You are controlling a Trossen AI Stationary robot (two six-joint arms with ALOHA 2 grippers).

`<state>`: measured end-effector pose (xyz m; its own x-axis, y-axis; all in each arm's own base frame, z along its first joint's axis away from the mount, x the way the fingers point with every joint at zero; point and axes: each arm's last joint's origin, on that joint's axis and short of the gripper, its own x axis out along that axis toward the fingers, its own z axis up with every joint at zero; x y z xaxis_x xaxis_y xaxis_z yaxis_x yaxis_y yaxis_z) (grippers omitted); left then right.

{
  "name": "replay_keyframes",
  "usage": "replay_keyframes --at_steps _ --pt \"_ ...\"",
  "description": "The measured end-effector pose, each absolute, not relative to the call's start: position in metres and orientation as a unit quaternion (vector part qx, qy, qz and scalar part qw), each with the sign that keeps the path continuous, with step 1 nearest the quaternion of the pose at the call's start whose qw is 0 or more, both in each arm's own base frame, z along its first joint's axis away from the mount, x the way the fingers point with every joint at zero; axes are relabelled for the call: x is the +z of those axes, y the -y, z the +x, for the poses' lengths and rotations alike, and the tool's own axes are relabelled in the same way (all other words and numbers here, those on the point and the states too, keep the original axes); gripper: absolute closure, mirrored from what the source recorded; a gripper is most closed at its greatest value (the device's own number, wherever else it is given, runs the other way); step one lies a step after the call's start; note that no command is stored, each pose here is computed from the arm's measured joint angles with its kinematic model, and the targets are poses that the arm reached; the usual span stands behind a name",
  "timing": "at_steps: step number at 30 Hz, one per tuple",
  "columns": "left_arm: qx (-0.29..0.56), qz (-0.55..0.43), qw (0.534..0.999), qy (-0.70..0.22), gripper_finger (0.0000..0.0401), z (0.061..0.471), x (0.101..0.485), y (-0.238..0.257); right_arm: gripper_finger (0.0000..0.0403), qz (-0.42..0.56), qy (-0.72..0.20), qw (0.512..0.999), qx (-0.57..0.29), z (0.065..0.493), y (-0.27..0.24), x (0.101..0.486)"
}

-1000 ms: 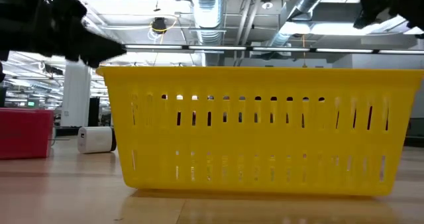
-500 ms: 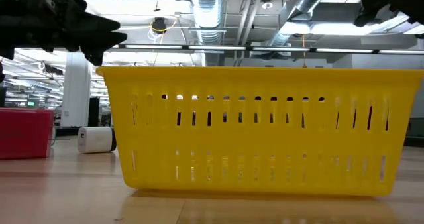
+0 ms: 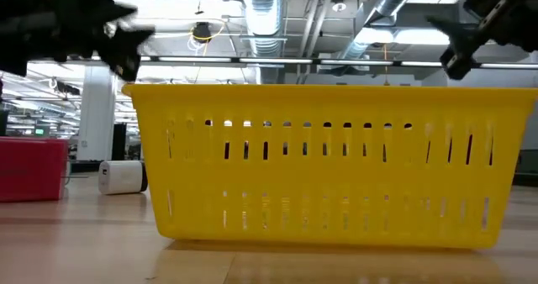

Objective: Pick & Place Office items
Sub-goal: Put the pink charger adapter into the transparent bin

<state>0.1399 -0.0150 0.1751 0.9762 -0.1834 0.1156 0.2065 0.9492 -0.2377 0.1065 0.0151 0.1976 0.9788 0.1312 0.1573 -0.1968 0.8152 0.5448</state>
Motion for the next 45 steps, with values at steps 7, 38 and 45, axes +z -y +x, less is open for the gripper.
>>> replay_keyframes --at_steps 7,38,45 --pt "-0.117 -0.01 0.976 0.186 0.0242 0.155 0.233 0.027 0.02 0.235 0.034 0.969 0.064 0.13 -0.043 0.204" --pt "0.088 0.188 0.977 0.047 0.0088 0.159 0.295 0.04 0.0199 0.164 -0.473 0.819 -0.281 0.294 -0.125 0.213" --pt "0.052 0.183 0.98 0.063 0.0074 0.159 0.296 0.042 0.0174 0.243 -0.45 0.808 -0.294 0.275 -0.115 0.191"
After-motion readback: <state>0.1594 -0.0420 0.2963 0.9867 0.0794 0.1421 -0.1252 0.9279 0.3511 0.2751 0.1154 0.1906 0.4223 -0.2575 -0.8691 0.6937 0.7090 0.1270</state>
